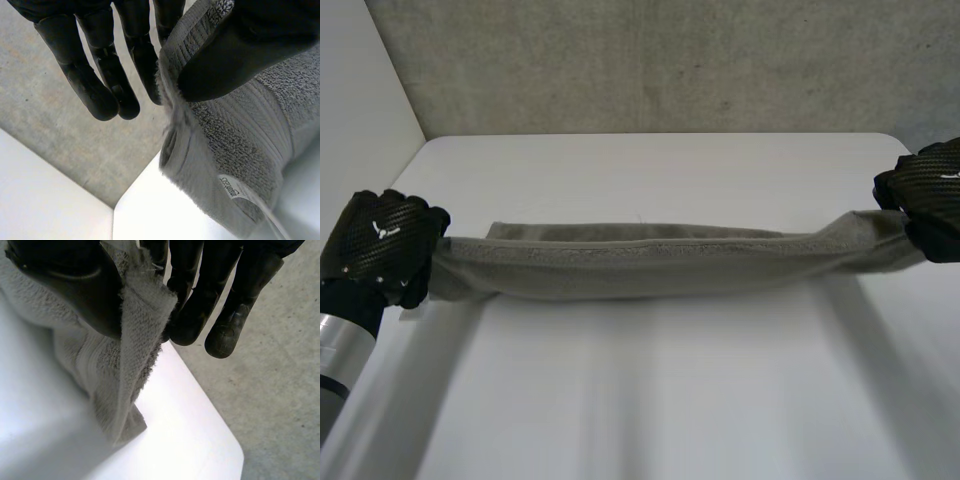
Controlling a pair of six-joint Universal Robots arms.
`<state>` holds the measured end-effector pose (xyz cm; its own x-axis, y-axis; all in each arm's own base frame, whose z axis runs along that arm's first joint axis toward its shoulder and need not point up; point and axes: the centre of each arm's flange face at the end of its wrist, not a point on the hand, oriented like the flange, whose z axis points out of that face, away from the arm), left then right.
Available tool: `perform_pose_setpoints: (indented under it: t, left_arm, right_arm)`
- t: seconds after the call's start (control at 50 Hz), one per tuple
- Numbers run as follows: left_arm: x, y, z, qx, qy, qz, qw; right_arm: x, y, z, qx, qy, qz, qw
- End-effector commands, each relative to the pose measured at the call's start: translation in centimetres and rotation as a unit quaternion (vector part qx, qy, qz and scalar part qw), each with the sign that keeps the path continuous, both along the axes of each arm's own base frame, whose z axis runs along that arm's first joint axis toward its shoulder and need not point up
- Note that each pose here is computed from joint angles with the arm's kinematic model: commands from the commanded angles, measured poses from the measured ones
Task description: Fold the towel.
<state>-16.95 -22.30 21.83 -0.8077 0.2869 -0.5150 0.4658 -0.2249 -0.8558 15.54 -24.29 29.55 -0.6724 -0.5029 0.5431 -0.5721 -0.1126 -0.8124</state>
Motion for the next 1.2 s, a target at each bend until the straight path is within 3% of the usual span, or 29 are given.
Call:
perform_pose_setpoints:
  t: [0.02, 0.06, 0.1, 0.16, 0.32, 0.58, 1.06, 1.2]
  left_arm:
    - [-0.4, -2.5, 0.2, 0.035, 0.039, -0.033, 0.998]
    - [-1.2, -3.8, -0.5, 0.054, 0.05, -0.045, 0.996]
    - [-3.7, -5.7, -1.6, 0.079, 0.054, -0.079, 0.992]
    - [-4.9, -6.7, -2.4, 0.086, 0.051, -0.088, 0.991]
    - [-7.0, -13.5, -6.8, 0.117, 0.037, -0.045, 0.991]
    - [-8.3, -18.1, -9.5, 0.135, 0.03, -0.007, 0.99]
    - [-9.5, -17.5, -9.5, 0.137, 0.026, -0.006, 0.99]
    - [-8.7, -16.2, -6.1, 0.13, 0.032, 0.025, 0.991]
  right_arm:
    - [-0.3, -4.0, -3.4, 0.053, -0.006, 0.014, 0.999]
    - [0.3, -5.1, -4.3, 0.066, -0.003, 0.017, 0.998]
    - [1.2, -6.1, -5.6, 0.085, 0.006, 0.015, 0.996]
    - [3.1, -7.9, -8.0, 0.107, 0.03, 0.006, 0.994]
    - [4.1, -12.5, -12.7, 0.126, 0.064, -0.045, 0.989]
    - [4.8, -16.6, -14.0, 0.116, 0.014, -0.094, 0.989]
    - [7.1, -17.9, -14.7, 0.086, 0.025, -0.117, 0.989]
    - [7.8, -15.6, -7.5, 0.021, 0.0, -0.098, 0.995]
